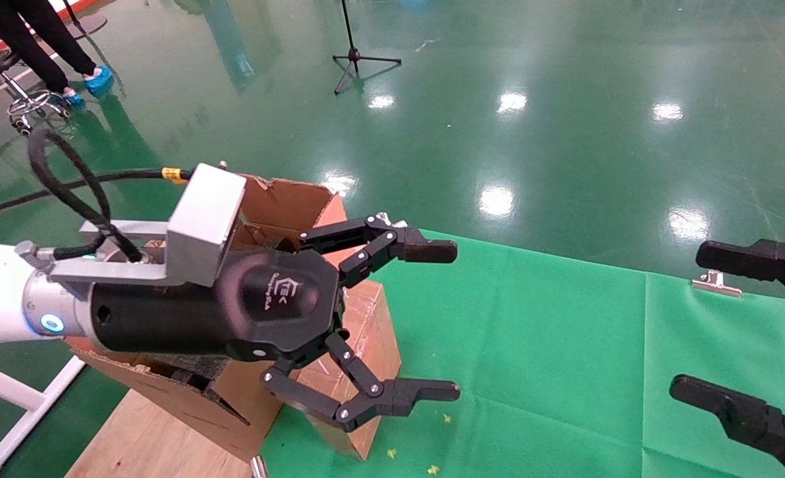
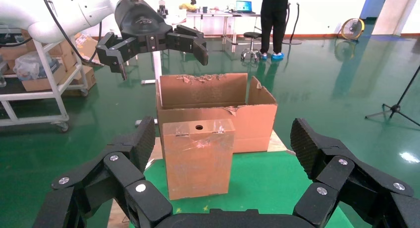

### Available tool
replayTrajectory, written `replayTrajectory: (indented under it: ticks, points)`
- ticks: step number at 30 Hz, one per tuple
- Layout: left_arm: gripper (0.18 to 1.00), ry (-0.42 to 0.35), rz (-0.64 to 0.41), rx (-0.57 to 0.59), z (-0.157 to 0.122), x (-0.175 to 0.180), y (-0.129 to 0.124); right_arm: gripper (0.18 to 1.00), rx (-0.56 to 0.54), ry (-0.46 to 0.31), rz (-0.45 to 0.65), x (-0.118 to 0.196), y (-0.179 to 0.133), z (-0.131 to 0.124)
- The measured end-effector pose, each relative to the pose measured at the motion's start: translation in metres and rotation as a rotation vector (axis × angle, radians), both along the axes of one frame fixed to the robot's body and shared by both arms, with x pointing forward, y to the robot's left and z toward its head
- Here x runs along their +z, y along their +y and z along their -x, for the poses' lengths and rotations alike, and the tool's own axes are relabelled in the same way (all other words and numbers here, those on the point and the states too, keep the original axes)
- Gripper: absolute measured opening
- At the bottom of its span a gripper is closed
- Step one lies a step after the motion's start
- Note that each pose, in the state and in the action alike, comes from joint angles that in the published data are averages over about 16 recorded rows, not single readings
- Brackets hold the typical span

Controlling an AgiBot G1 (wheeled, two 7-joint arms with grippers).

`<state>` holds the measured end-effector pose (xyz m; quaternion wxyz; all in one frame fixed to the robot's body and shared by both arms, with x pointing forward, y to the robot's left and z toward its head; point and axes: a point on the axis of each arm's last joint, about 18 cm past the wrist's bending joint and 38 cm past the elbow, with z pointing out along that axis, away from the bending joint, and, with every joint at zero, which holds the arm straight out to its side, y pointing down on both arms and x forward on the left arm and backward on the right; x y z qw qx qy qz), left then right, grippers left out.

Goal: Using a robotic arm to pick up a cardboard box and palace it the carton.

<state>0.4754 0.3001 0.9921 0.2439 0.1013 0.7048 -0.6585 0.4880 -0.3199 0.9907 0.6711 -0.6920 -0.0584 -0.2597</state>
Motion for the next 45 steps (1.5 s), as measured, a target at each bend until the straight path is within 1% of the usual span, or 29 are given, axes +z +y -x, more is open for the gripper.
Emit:
replayTrajectory:
  ticks: [15,20,28,35,41,45]
  points:
    - [1.001,0.000,0.000,0.000,0.000,0.000,0.000,1.001,0.000,0.000,0.000,0.000,0.000,0.000]
    - [1.001,-0.001,-0.014,0.020,-0.002,-0.001,0.002,1.001,0.000,0.000,0.000,0.000,0.000,0.000]
    - [1.001,-0.005,-0.108,0.138,-0.018,-0.004,0.008,0.995,0.000,0.000,0.000,0.000,0.000,0.000]
    - [1.001,-0.009,-0.200,0.262,-0.037,-0.005,0.014,0.969,0.000,0.000,0.000,0.000,0.000,0.000]
    - [1.001,-0.007,-0.238,0.322,-0.047,-0.005,0.017,0.915,-0.001,0.000,0.000,0.000,0.000,0.000]
    - [1.001,-0.008,-0.261,0.379,-0.055,-0.002,0.021,0.852,-0.001,0.000,0.000,0.000,0.000,0.000]
